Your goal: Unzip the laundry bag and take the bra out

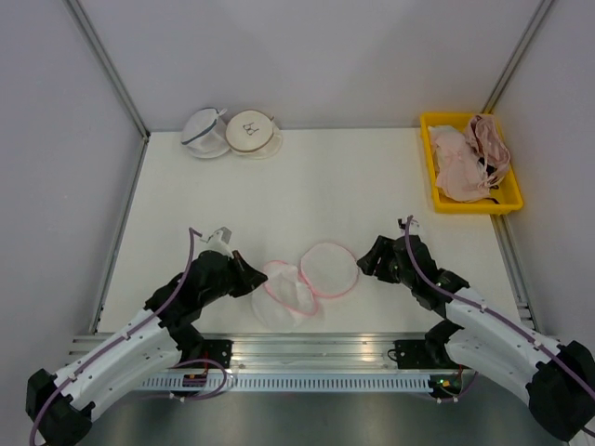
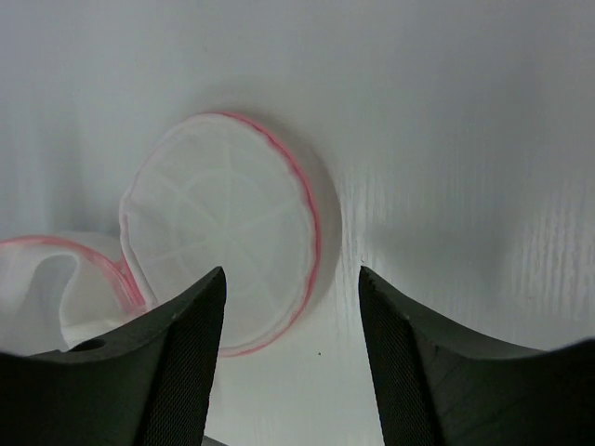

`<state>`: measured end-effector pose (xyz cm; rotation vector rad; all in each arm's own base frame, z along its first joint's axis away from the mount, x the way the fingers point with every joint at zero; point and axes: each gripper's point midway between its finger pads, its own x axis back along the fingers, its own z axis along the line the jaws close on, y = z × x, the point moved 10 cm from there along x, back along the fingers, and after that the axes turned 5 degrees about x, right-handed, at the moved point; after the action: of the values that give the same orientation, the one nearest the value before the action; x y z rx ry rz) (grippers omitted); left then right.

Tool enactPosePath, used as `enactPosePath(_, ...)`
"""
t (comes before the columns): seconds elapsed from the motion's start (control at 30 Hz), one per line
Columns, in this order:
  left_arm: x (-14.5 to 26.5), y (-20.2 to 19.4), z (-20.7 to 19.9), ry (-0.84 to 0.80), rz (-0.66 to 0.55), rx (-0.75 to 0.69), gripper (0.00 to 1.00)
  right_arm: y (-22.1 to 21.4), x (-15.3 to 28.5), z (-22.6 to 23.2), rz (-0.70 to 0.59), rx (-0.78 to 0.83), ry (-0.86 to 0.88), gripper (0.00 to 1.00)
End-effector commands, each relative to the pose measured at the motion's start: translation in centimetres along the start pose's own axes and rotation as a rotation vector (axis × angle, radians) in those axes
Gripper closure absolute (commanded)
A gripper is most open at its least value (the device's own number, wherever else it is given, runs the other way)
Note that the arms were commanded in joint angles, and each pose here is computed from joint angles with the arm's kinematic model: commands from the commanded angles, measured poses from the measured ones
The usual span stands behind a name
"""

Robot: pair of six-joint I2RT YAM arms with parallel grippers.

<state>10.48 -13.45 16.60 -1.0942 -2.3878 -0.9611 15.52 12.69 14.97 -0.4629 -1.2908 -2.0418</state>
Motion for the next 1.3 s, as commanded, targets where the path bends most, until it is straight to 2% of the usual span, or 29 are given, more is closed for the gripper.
enactPosePath(0.0,0.4,0.2,-0.4,-0.059,-0.044,0.022,0.98,-1.4,-0.3,0.3,0.006,-0.126,0.111,0.36)
enactPosePath(0.27,0.6,0.0,-0.2,-0.064,-0.032,0.034,0.98,-4.4,-1.6,-1.1,0.057,-0.166,0.095,0.49)
enactPosePath(0.7,0.0,-0.2,-0.2,-0.079,-0.020,0.049,0.98,-5.7,-4.0,-1.1,0.075,-0.189,0.096,0.54)
enactPosePath(0.73,0.1,-0.3,-0.4,-0.093,-0.001,0.048,0.98,-5.8,-4.2,-1.1,0.076,-0.190,0.092,0.56)
enactPosePath(0.8,0.0,-0.3,-0.4,-0.097,-0.001,0.048,0.98,-6.0,-4.6,-0.9,0.072,-0.182,0.091,0.69)
enactPosePath(0.83,0.0,-0.3,-0.4,-0.097,-0.001,0.048,0.98,-6.0,-4.6,-0.8,0.073,-0.181,0.092,0.79)
enactPosePath(0.93,0.0,-0.2,-0.6,-0.104,-0.001,0.045,0.98,-5.3,-4.4,0.0,0.042,-0.158,0.112,0.99)
enactPosePath(1.0,0.0,-0.2,-0.6,-0.104,-0.004,0.046,0.98,-4.6,-3.9,0.6,0.035,-0.129,0.109,0.99)
enactPosePath(1.23,0.0,0.3,-1.6,-0.138,-0.008,0.050,0.98,1.1,0.7,4.0,-0.124,0.042,0.159,0.99)
enactPosePath(1.27,-0.1,0.4,-1.9,-0.149,-0.008,0.051,0.98,1.4,1.2,4.0,-0.109,0.081,0.143,0.99)
